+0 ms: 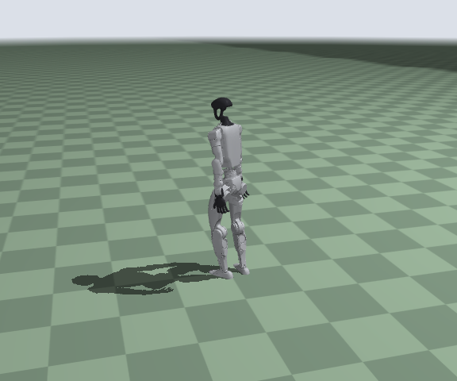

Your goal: In place motions

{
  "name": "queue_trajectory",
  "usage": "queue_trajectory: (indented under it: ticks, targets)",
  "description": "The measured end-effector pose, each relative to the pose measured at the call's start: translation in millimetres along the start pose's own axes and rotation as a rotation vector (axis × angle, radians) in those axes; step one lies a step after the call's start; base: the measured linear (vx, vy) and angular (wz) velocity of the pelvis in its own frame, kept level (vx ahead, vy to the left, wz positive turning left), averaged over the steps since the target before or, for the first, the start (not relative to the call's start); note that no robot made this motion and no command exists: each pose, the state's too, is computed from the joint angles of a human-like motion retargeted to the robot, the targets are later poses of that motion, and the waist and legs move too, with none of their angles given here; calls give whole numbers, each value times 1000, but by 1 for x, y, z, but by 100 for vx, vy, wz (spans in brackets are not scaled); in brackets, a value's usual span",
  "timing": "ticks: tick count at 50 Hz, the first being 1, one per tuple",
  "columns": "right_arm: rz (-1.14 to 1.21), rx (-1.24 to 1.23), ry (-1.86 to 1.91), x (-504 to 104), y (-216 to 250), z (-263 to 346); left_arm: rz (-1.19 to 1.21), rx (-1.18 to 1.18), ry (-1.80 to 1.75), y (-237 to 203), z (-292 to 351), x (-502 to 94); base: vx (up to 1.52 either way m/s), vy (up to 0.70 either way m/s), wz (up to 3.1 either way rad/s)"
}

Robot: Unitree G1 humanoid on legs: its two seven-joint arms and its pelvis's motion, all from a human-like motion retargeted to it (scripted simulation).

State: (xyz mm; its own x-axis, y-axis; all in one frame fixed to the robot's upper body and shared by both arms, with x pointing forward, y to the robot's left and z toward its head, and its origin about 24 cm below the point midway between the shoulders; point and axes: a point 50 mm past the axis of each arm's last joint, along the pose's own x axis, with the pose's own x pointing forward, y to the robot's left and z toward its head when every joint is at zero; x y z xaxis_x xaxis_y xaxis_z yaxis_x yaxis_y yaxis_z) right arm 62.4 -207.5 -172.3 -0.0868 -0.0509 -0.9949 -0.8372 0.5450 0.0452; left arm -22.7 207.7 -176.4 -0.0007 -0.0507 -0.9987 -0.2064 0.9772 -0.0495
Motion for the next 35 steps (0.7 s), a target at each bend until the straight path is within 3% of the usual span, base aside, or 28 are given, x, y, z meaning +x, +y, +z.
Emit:
queue_trajectory:
  ticks: [20, 29, 35]
  targets:
    - [31, 123, 168, 4, 32, -58, -13, -196, 8, -21, 12, 4, -10, -1, 286]
    - [6, 35, -34, 3, 9, 0, -97, -479, 150, -64, -36, 5, 4, -8, -6]
    - [36, -35, -218, -4, 3, 46, -88, -476, 183, -67, -37, 4, 2, -14, -47]
